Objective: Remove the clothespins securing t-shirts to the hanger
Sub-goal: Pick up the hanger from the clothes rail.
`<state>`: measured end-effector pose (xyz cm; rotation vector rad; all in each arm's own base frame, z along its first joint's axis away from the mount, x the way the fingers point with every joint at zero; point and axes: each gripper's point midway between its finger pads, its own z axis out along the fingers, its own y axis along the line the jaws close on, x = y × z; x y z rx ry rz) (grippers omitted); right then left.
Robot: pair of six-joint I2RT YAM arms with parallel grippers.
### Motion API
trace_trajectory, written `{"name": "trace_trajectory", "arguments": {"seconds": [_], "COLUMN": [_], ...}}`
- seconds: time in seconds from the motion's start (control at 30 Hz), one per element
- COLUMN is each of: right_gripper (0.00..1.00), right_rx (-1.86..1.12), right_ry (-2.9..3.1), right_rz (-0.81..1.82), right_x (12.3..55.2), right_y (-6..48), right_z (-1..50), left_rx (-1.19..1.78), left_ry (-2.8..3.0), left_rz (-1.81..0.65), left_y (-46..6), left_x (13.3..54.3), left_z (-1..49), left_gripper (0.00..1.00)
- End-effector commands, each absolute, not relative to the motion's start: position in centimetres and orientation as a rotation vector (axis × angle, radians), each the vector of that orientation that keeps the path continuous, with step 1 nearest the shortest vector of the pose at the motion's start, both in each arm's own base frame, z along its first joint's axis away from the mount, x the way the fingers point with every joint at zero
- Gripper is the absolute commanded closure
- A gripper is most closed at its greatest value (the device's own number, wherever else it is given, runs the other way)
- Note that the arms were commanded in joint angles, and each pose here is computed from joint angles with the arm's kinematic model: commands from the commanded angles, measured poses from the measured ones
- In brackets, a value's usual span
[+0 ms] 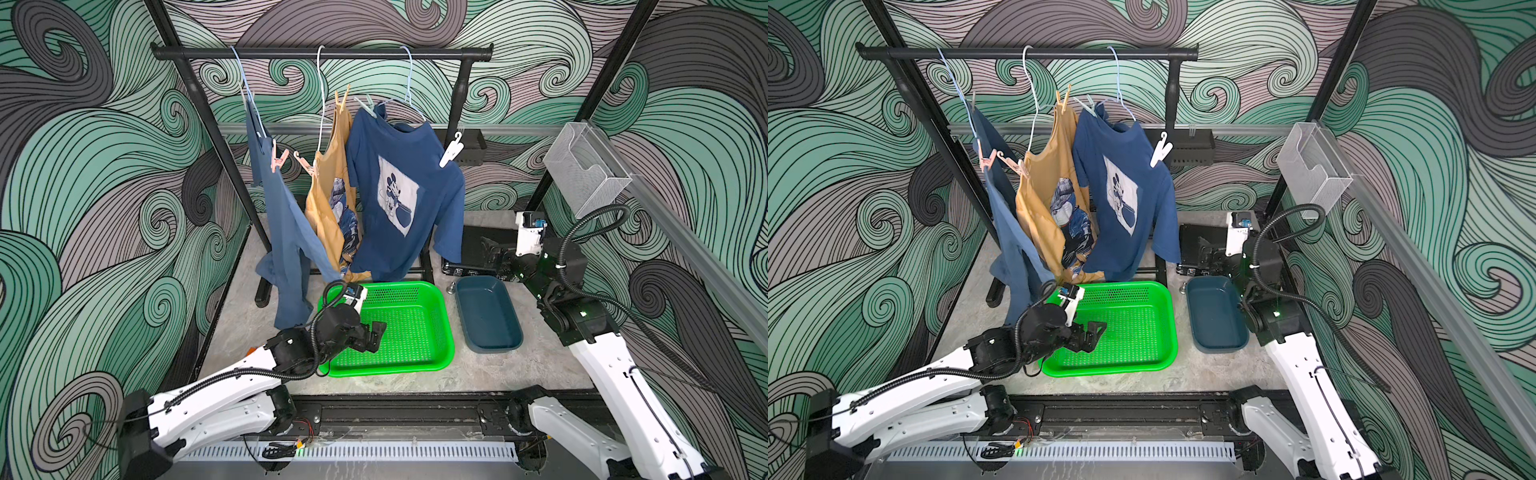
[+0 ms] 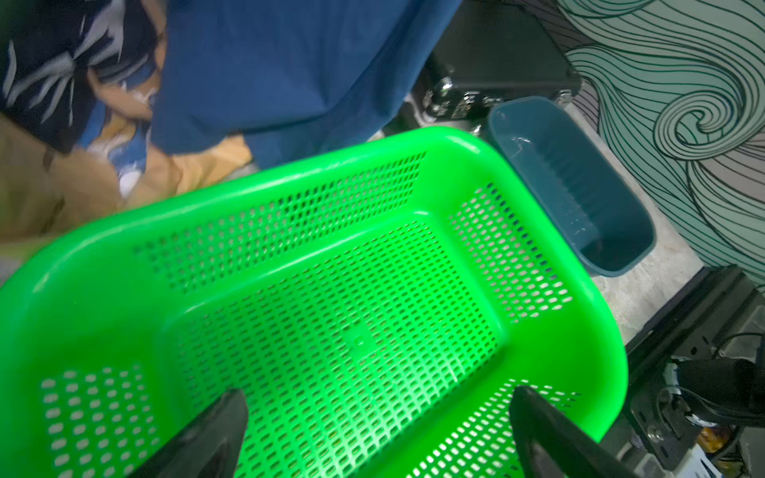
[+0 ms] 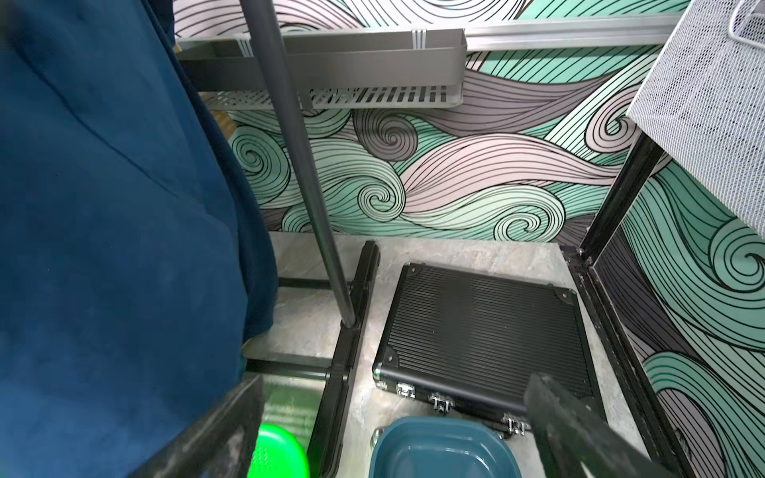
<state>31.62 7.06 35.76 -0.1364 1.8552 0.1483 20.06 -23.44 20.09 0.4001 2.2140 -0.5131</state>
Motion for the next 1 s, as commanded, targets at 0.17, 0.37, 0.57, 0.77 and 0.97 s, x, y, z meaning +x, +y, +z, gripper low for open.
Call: {"name": "trace_trajectory", "arguments": {"seconds": [0.17,0.37,0.57,0.77,0.97], "right_gripper": [0.01,0.01,0.01,0.01,0.01], "right_rx": [-0.217,-0.217,-0.196,-0.183,-0.314], "right_ry": [1.905,1.862,1.943,1.960,1.828], "right_rz": [0.199,0.259,0.247,0.354,0.519], "right_x": [28.6,27.5,28.5,28.5,26.6], "right_y": [7.7,8.2,8.2,9.4,12.0], "right_z": [37.6,41.7,38.1,36.5,38.0], "left_rx": [0.358,0.324,0.313,0.263,0.208], "left_ry": [2.035,1.876,1.809,1.734,1.633], "left_rz": [-0.492,-0.551,-0.658,-0.774,-0.943], "left_y": [-25.6,-25.9,-27.4,-28.2,-29.4], "left_x": [22.2,23.1,25.0,28.5,32.0], "left_z": [31.8,38.5,46.5,53.1,57.2], "left_gripper": [0.02,0.01,0.01,0.02,0.04]}}
